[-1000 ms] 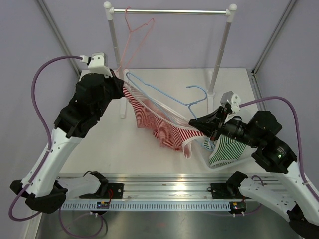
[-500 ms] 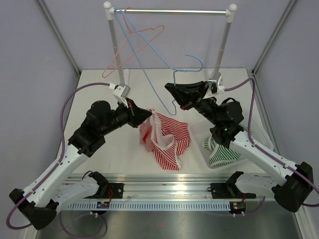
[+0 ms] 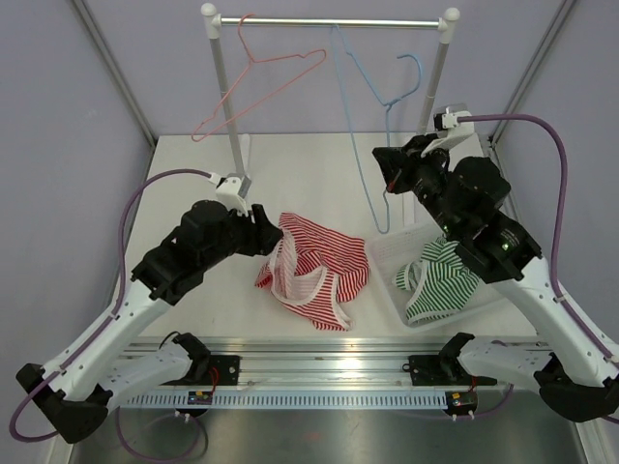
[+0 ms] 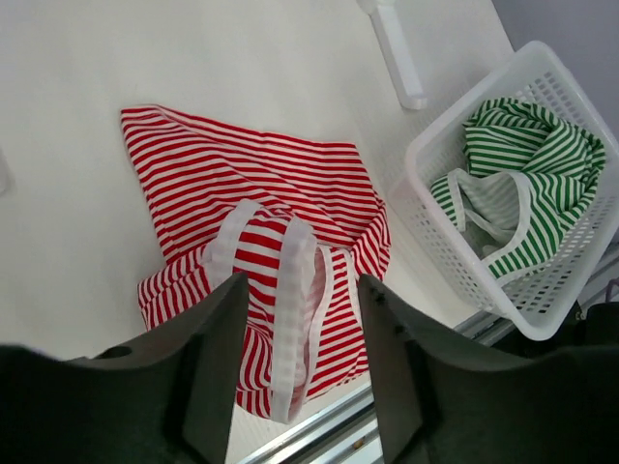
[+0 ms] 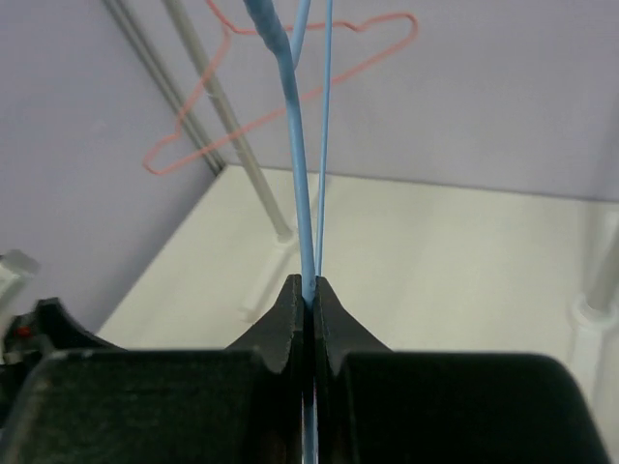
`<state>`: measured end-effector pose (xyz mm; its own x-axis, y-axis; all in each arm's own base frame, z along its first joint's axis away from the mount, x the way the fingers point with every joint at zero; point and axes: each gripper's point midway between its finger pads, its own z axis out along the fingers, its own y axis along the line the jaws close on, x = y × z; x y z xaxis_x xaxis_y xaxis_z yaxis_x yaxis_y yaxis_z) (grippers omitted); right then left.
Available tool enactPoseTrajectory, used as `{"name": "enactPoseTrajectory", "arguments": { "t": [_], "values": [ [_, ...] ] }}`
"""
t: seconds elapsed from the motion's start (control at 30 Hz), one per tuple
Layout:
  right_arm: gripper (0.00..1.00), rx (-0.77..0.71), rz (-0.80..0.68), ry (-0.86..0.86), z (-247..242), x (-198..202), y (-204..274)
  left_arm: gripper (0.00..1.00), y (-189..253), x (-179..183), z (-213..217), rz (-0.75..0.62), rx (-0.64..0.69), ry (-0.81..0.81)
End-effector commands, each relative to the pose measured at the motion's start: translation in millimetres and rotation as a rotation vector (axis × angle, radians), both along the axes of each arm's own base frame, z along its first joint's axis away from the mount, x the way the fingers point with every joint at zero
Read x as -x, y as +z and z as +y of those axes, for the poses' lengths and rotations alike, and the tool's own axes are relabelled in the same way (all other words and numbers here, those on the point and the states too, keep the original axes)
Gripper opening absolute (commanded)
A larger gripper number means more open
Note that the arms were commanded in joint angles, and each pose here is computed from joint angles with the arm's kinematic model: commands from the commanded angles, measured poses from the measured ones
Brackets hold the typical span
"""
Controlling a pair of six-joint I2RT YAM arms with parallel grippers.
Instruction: Remove the tank top from the hanger
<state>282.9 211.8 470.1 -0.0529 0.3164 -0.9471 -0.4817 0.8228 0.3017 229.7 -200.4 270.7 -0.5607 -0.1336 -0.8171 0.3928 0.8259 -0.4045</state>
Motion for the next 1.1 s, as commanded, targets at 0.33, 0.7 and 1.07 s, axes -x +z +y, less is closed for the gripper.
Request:
{"name": "enactPoseTrajectory", "arguments": {
  "t": [0.33,0.7,1.07],
  "values": [
    [0.00,0.293,0.294,-0.266,-56,-89,-22,0.99,25,17,63,-0.066,-0.176,0.146],
    [0.00,0.292,0.337,-0.261,-78,-204,-27,0.99,6,24,86,-0.073,-0.257,0.190],
    [0.06,0.312,0.400,-0.241,-78,-219,-62,0.99,-10,12,88,0.004,-0.259,0.319]
  ]
}}
